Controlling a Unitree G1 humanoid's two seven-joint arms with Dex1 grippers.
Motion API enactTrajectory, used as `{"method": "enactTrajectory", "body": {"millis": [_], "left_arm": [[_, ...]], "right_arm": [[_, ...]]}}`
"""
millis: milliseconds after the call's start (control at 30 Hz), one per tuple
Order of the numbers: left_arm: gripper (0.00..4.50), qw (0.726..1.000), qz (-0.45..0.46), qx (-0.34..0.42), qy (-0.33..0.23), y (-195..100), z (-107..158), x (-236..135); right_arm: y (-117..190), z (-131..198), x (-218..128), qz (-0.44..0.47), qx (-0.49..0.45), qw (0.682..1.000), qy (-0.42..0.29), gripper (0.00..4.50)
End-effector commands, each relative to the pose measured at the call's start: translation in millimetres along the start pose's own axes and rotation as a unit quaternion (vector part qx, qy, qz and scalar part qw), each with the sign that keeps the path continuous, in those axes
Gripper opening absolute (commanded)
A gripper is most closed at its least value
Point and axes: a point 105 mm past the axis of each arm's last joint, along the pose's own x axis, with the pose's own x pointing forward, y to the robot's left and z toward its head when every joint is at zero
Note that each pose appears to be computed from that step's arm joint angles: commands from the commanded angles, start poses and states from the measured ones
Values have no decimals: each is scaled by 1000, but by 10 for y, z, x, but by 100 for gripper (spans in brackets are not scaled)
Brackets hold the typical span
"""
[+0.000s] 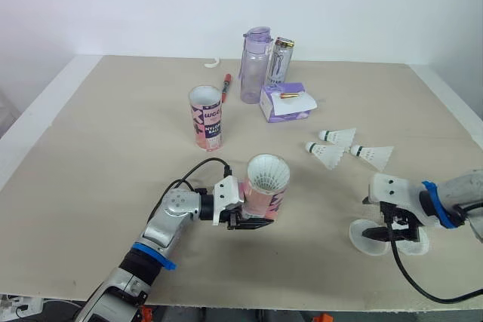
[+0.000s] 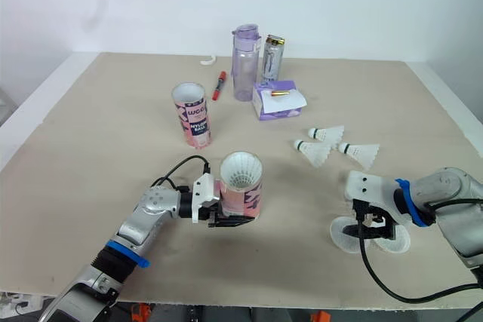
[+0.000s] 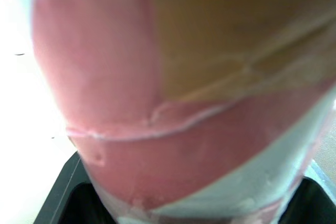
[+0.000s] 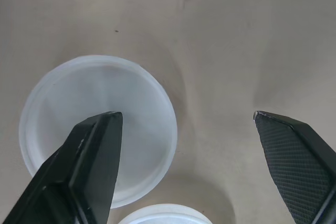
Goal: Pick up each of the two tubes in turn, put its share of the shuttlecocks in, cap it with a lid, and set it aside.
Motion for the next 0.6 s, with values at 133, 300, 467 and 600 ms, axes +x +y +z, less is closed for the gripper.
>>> {"method": "enactTrajectory", "body": {"millis": [133, 300, 467, 600], "left_arm": [[280, 1000, -9, -9, 25, -50, -112, -21], [280, 999, -17, -12, 31, -67, -134, -23], [280, 999, -26, -15, 35, -77, -149, -24], [280, 999, -30, -16, 40, -79, -171, -30]], "right_arm": [[-48, 52, -58, -18, -34, 999, 15, 149], [-28, 108, -76, -16, -46, 999, 8, 3], [-1, 181, -113, -13, -59, 998, 0, 3], [16, 335, -188, -17, -72, 997, -31, 3]]}}
